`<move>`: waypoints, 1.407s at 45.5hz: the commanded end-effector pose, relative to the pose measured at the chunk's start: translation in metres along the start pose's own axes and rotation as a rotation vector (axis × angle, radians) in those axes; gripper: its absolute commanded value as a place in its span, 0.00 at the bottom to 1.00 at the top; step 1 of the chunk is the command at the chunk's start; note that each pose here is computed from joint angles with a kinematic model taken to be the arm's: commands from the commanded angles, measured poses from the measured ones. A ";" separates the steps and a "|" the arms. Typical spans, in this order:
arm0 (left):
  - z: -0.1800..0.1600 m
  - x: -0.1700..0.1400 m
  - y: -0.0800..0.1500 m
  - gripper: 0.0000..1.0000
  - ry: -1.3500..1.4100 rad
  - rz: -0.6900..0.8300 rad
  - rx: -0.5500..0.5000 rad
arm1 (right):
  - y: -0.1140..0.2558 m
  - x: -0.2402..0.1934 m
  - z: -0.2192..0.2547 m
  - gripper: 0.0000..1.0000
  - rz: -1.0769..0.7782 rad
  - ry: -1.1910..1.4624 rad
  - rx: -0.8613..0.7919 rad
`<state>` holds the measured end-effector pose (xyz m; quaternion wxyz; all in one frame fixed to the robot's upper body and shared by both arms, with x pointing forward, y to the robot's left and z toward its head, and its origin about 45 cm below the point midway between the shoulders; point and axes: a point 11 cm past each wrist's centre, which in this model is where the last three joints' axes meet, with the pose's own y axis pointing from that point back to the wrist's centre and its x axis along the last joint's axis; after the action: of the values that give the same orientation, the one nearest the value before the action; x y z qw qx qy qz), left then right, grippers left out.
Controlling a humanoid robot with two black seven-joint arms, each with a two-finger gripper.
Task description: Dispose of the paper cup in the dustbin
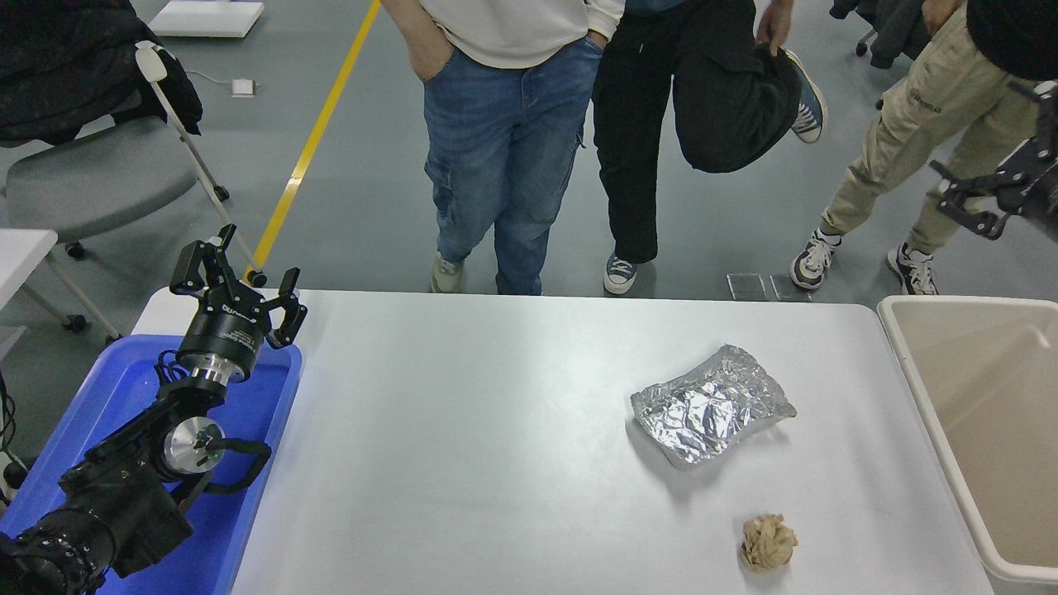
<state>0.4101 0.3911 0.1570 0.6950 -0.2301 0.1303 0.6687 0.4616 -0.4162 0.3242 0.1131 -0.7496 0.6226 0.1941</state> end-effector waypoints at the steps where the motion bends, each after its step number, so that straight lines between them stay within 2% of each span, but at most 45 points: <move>1: 0.000 0.000 0.000 1.00 0.000 0.000 0.000 | -0.025 -0.058 0.054 1.00 -0.145 -0.023 -0.027; 17: 0.000 0.000 0.000 1.00 0.000 0.000 0.000 | -0.042 -0.125 0.139 1.00 -0.271 -0.048 -0.098; 32: 0.000 0.000 0.000 1.00 0.001 -0.001 0.000 | -0.054 -0.177 0.191 1.00 -0.257 -0.173 -0.145; 51: 0.000 0.000 0.000 1.00 0.001 -0.001 0.000 | -0.061 -0.177 0.235 1.00 -0.159 -0.294 -0.146; 64: 0.000 0.000 0.000 1.00 0.001 -0.001 0.000 | -0.054 -0.149 0.250 1.00 -0.104 -0.303 -0.132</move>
<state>0.4101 0.3909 0.1571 0.6953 -0.2305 0.1305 0.6681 0.4595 -0.1614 0.1803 0.1608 -0.7630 0.5311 0.3315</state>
